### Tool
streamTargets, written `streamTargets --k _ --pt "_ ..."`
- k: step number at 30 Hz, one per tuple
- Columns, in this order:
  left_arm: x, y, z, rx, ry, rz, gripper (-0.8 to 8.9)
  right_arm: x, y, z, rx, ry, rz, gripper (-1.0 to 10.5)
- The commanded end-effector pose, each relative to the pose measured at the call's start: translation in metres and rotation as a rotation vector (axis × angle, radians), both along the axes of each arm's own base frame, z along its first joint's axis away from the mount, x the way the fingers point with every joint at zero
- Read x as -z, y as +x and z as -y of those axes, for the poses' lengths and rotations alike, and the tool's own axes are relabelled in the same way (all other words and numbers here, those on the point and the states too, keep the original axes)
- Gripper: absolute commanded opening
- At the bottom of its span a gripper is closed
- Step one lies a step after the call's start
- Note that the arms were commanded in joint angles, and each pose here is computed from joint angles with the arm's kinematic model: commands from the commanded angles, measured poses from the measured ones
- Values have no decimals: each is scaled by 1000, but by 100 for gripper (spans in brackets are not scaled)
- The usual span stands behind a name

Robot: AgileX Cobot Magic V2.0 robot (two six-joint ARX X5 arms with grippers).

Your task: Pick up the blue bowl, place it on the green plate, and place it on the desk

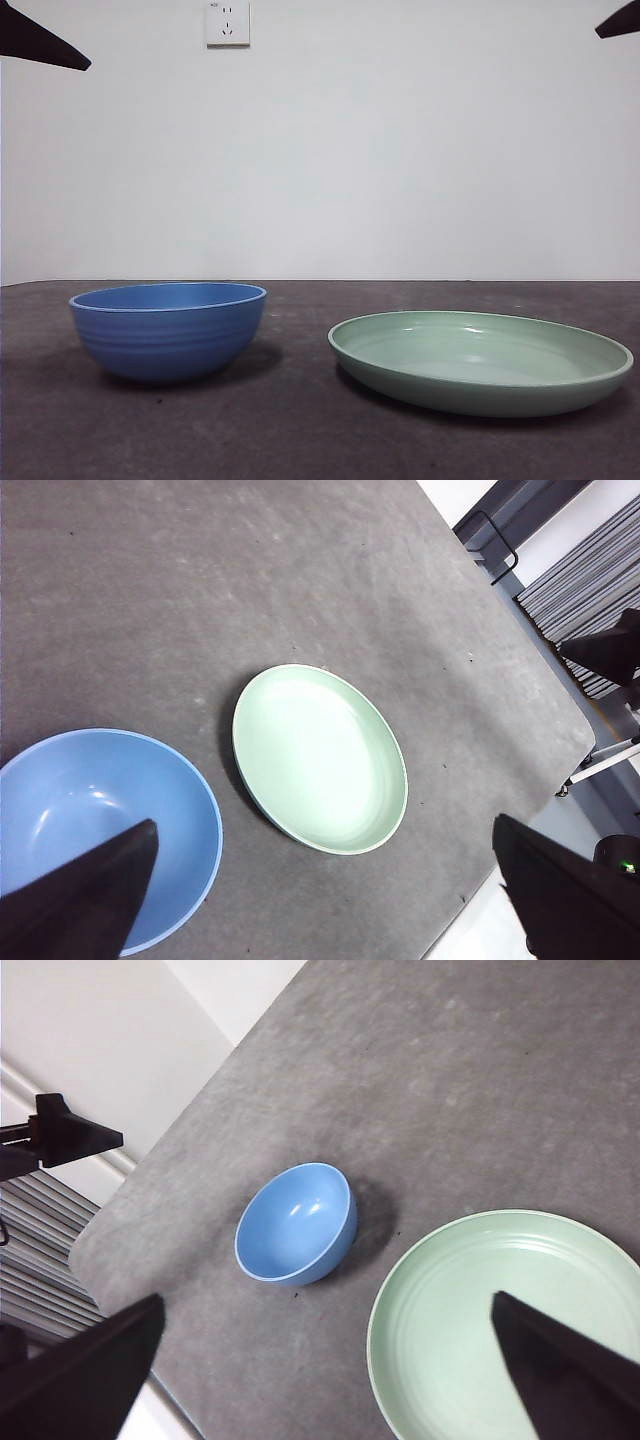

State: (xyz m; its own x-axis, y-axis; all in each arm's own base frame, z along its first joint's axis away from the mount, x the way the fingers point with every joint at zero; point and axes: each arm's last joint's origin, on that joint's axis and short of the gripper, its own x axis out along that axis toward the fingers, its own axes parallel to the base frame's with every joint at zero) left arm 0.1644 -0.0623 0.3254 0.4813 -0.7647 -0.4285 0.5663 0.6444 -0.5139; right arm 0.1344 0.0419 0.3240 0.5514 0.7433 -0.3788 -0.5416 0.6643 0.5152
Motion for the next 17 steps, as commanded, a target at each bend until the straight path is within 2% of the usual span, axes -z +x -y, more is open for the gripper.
streamTargets --k 1,8,17 --pt "-7 1 2 19 -5 36 625 -4 0 0 3 -11 13 576" --pt "-2 1 0 -5 -5 -42 625 -4 0 0 5 -18 16 580" --pt "22 32 -22 -168 7 -246 620 -4 0 -1 -3 -12 13 579"
